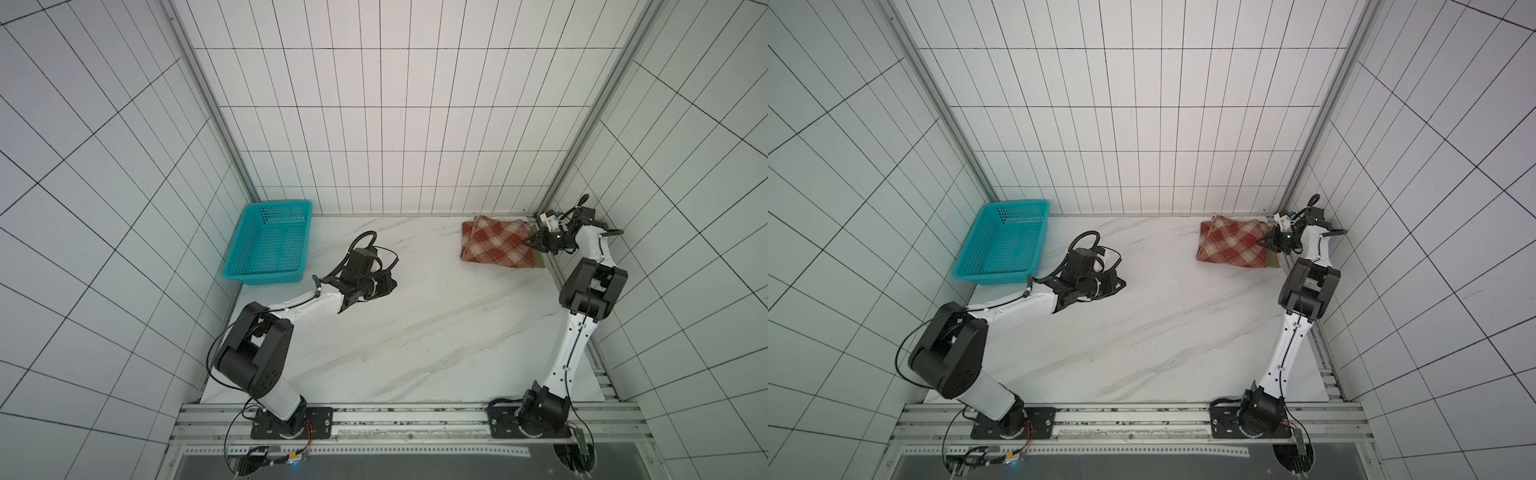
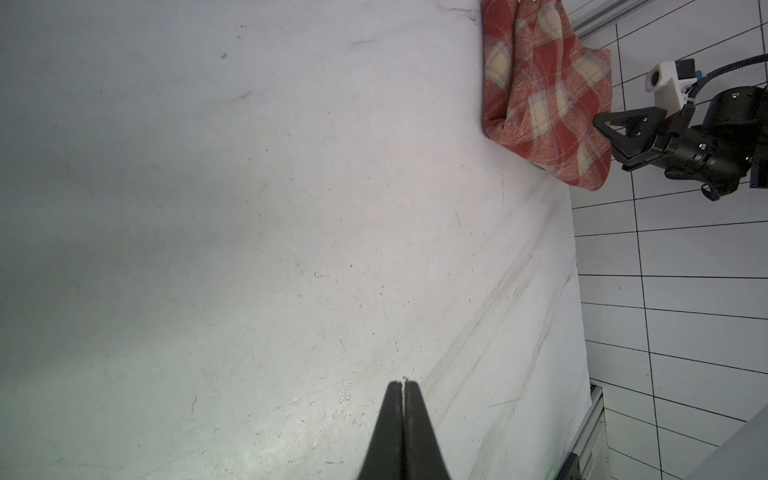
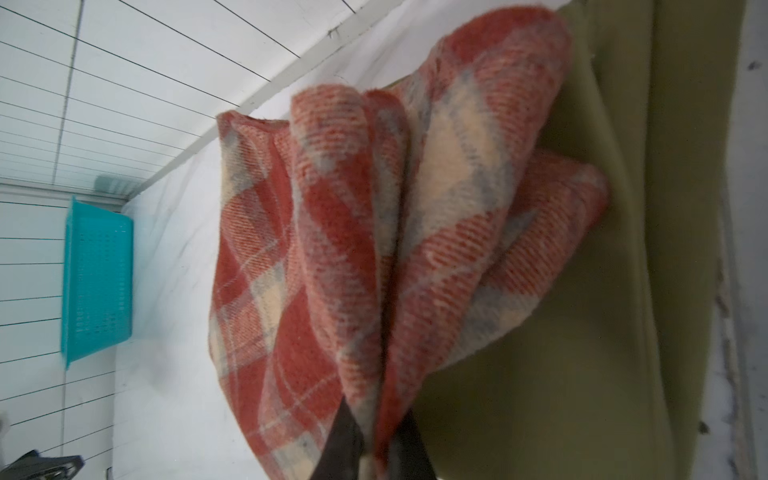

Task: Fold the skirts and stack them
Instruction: 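Lower the plaid skirt onto the olive skirt with the right gripper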

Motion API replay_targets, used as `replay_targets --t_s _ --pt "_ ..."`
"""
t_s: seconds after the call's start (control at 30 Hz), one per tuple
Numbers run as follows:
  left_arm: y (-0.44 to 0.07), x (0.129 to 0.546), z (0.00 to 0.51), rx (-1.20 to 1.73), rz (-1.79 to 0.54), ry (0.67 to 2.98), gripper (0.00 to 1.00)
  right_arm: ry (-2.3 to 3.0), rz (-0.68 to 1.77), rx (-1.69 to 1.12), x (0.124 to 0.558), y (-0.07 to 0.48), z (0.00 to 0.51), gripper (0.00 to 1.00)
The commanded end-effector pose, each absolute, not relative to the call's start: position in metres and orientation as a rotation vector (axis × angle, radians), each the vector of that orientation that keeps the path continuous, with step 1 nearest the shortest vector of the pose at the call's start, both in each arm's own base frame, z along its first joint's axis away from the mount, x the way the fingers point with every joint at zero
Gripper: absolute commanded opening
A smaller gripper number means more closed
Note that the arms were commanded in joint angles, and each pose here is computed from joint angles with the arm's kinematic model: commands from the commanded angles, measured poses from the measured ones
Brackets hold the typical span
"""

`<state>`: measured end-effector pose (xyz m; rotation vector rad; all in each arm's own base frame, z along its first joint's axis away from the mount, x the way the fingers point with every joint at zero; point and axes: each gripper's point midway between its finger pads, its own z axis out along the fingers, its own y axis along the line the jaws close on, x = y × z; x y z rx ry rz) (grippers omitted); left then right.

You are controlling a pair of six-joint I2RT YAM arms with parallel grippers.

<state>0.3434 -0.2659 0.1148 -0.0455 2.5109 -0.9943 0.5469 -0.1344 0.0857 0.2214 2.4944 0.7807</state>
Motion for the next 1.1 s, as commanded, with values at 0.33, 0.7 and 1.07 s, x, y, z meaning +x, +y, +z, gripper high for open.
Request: replay_targets --t_s 0.33,0.7,1.07 --pt "-0.267 0.344 0.119 -0.044 -0.997 2.478 0.00 2.601 0.460 0.174 0.553 -0.118 0.063 0.22" --pt "-0.263 0.339 0.115 -0.051 -1.003 2.470 0.00 2.589 0.397 0.020 0.556 -0.083 0.077 0.19" --pt "-0.266 0.341 0.114 -0.035 -1.010 2.470 0.00 2.616 0.352 -0.034 0.547 -0.077 0.077 0.00"
